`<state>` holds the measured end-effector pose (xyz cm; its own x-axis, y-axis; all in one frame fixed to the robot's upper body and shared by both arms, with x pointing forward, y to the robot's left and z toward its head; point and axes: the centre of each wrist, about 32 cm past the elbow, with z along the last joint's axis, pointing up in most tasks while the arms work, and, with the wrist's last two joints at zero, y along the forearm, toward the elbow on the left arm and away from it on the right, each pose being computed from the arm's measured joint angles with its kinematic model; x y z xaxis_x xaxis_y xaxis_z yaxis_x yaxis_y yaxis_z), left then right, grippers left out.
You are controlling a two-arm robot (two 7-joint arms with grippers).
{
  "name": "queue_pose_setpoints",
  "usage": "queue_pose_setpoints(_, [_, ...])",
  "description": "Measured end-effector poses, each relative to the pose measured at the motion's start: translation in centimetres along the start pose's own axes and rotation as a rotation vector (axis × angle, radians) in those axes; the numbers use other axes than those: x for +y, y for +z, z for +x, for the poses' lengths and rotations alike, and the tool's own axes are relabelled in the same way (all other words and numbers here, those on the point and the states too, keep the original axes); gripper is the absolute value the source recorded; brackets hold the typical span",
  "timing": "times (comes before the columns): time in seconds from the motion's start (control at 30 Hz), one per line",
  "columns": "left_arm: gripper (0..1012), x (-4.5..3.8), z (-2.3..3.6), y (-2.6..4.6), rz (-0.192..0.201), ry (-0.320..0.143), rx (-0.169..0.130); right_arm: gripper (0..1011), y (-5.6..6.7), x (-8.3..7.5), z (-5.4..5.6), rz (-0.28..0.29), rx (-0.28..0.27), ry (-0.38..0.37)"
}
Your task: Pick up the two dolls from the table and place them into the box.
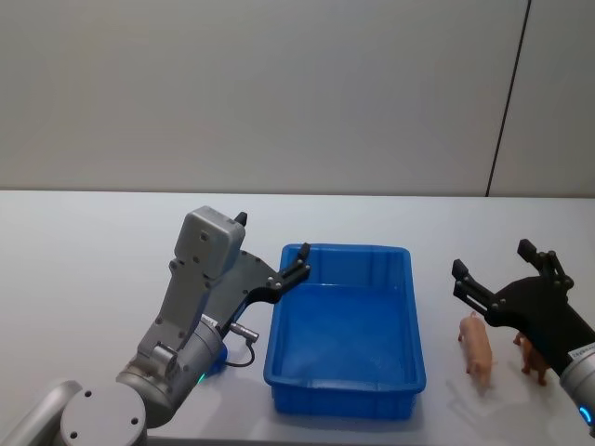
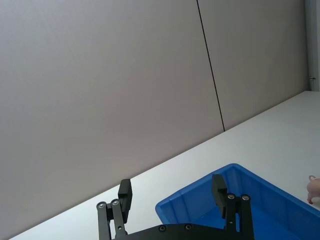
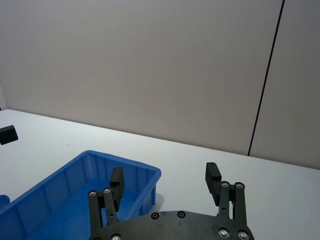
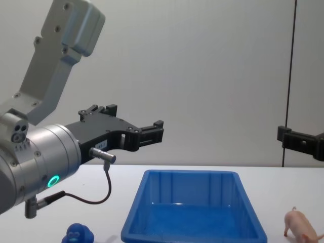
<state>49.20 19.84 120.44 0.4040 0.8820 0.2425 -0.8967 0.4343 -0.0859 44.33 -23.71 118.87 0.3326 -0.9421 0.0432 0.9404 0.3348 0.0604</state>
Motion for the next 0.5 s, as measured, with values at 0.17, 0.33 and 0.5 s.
queue_pose_setpoints(0.17, [1002, 0.0, 0.0, 0.0, 0.0, 0.0, 0.0, 1001, 0.0, 0.0, 0.0, 0.0, 0.0, 0.0])
queue_pose_setpoints(0.33, [1002, 0.0, 0.0, 0.0, 0.0, 0.0, 0.0, 1001, 0.0, 0.0, 0.0, 0.0, 0.0, 0.0])
queue_pose_setpoints(0.5, [1002, 0.0, 0.0, 0.0, 0.0, 0.0, 0.0, 1001, 0.0, 0.0, 0.0, 0.0, 0.0, 0.0])
